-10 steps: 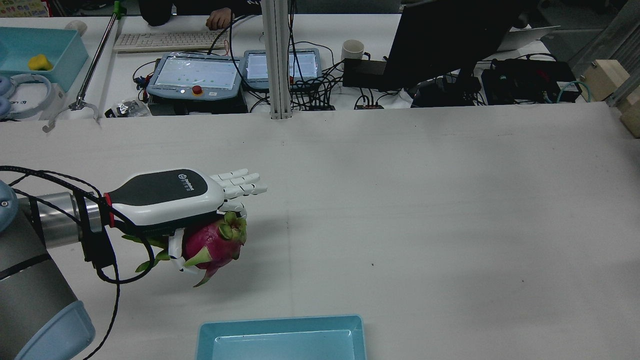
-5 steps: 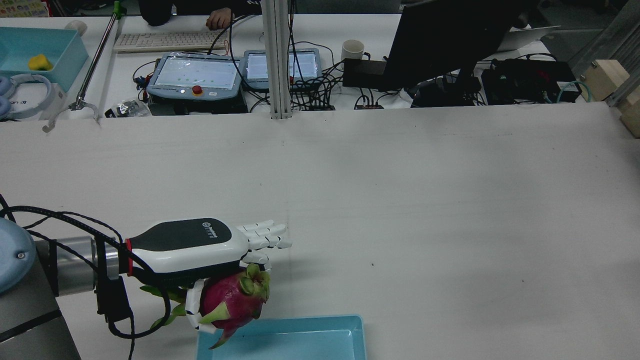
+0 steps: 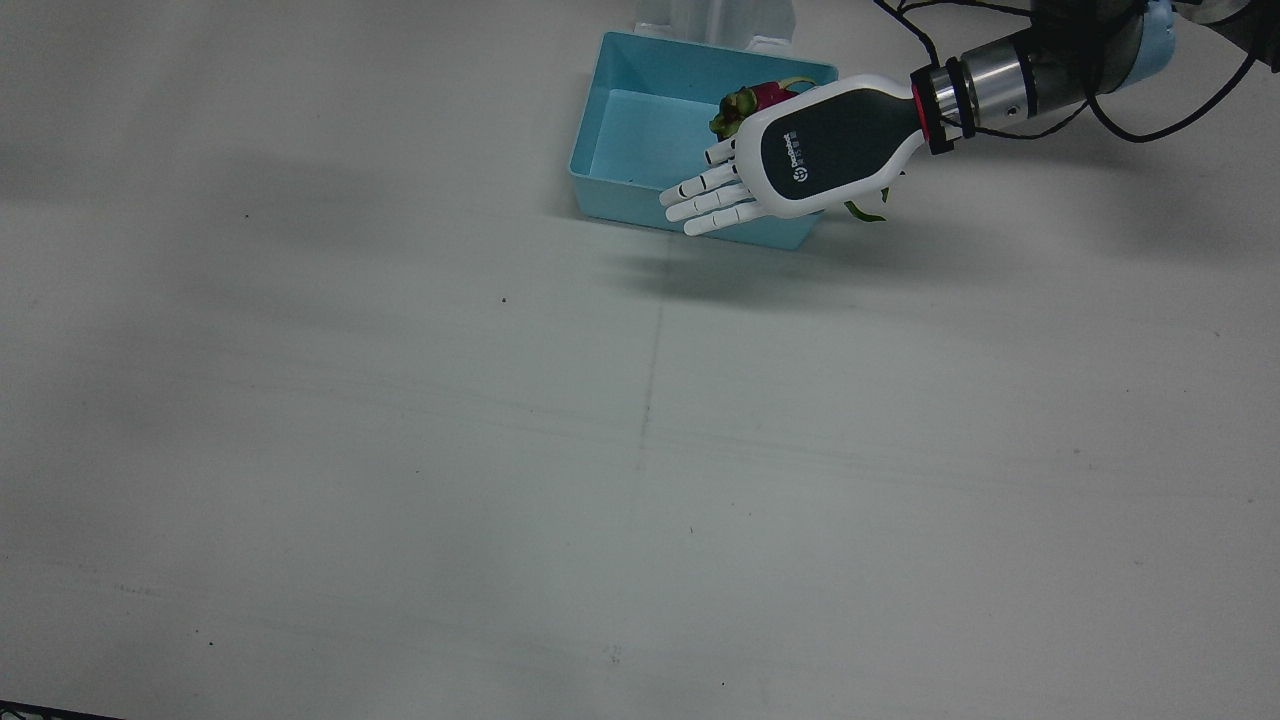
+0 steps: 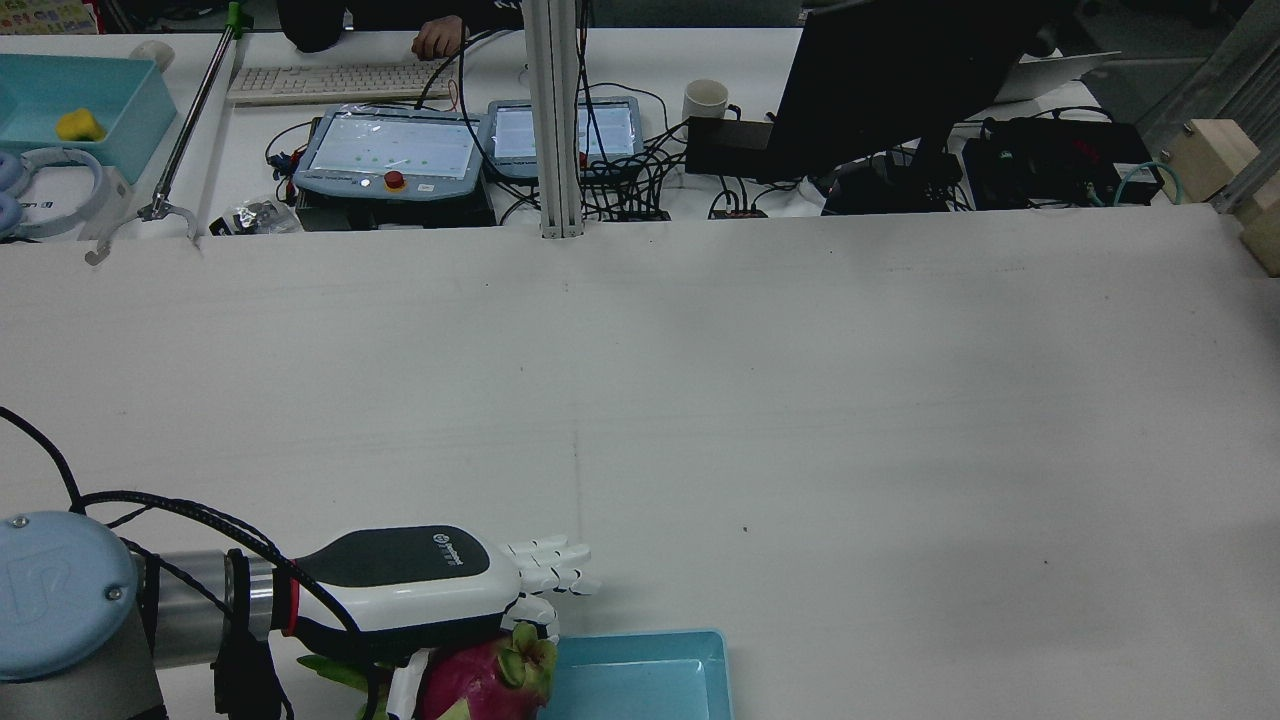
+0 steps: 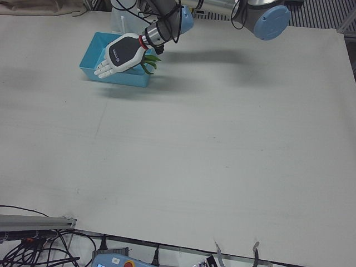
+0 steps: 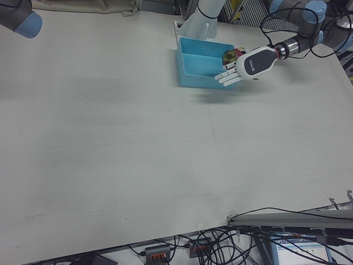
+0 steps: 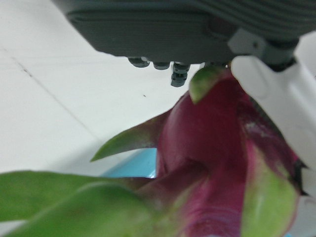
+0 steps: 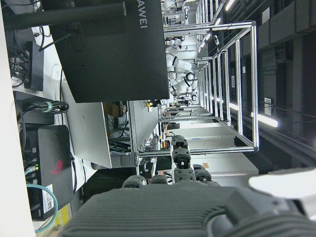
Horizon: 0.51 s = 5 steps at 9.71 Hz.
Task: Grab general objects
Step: 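Lower the dragon fruit into the tray and open the left hand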
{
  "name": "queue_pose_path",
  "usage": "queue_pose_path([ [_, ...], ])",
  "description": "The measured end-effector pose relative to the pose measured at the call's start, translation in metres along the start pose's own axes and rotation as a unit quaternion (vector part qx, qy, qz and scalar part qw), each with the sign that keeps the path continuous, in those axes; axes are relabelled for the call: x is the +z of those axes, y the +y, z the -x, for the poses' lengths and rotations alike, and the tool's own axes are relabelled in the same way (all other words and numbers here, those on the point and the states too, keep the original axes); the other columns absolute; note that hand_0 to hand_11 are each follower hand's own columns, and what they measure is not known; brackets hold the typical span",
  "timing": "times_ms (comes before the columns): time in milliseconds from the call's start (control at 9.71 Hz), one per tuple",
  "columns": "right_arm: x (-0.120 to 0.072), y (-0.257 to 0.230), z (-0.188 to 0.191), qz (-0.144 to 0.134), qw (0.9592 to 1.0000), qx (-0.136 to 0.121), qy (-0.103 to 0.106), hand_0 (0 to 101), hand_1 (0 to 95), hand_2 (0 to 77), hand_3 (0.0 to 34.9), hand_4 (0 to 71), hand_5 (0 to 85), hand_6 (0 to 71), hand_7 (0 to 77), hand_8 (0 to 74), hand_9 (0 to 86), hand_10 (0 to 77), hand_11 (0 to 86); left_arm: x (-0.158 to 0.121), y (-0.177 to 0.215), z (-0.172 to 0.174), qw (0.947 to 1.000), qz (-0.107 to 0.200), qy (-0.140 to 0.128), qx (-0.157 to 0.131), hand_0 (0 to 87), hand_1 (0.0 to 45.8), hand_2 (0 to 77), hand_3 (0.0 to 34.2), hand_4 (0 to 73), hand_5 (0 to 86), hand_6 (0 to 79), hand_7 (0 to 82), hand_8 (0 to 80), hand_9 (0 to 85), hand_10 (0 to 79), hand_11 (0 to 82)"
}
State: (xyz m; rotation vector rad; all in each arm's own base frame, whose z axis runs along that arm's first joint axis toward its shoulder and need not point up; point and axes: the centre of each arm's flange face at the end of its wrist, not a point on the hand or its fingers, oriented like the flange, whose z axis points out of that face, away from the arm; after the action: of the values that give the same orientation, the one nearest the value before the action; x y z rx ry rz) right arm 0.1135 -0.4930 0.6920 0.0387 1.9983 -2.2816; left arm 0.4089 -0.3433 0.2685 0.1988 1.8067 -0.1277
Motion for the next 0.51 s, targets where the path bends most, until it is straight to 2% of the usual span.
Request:
queue_pose_path([
  [103, 0.0, 0.0, 0.0, 0.0, 1.0, 0.0, 0.0, 0, 5.4, 1.6, 0.0, 0.0, 0.5, 0.0, 0.0, 0.0, 0.5, 0.0, 0.5, 0.006, 0.015, 0.006, 0.9998, 0.014, -0.009, -0.007, 56.8, 0.0, 38.7, 0.0, 16.9, 37.1, 1.1, 15.3, 1.1, 1.1, 0.5, 1.1],
  [206, 0.0, 0.0, 0.0, 0.0, 1.0, 0.0, 0.0, 0, 5.4, 1.6, 0.0, 0.0, 0.5, 0.0, 0.0, 0.0, 0.5, 0.0, 0.5, 0.01, 0.026, 0.012, 0.9995, 0.024, -0.018, -0.012, 56.8, 0.0, 38.7, 0.0, 16.9, 37.1, 1.1, 15.3, 1.1, 1.1, 0.5, 1.1],
  [309, 0.0, 0.0, 0.0, 0.0, 1.0, 0.0, 0.0, 0, 5.4, 1.6, 0.0, 0.0, 0.5, 0.0, 0.0, 0.0, 0.5, 0.0, 0.5, 0.011, 0.031, 0.016, 0.9992, 0.028, -0.024, -0.015, 49.7, 0.0, 37.6, 0.0, 18.0, 16.4, 1.1, 7.6, 1.1, 0.5, 0.5, 1.1],
  [412, 0.0, 0.0, 0.0, 0.0, 1.0, 0.0, 0.0, 0, 5.4, 1.6, 0.0, 0.0, 0.5, 0.0, 0.0, 0.0, 0.5, 0.0, 0.5, 0.011, 0.034, 0.018, 0.999, 0.03, -0.028, -0.017, 49.0, 0.0, 35.5, 1.3, 12.5, 8.7, 0.5, 4.9, 1.1, 1.1, 0.5, 1.1],
  [515, 0.0, 0.0, 0.0, 0.0, 1.0, 0.0, 0.0, 0, 5.4, 1.6, 0.0, 0.0, 0.5, 0.0, 0.0, 0.0, 0.5, 0.0, 0.5, 0.011, 0.034, 0.018, 0.9989, 0.03, -0.031, -0.017, 49.0, 0.0, 35.5, 1.3, 12.5, 8.7, 0.5, 4.9, 1.1, 1.1, 0.5, 1.1],
])
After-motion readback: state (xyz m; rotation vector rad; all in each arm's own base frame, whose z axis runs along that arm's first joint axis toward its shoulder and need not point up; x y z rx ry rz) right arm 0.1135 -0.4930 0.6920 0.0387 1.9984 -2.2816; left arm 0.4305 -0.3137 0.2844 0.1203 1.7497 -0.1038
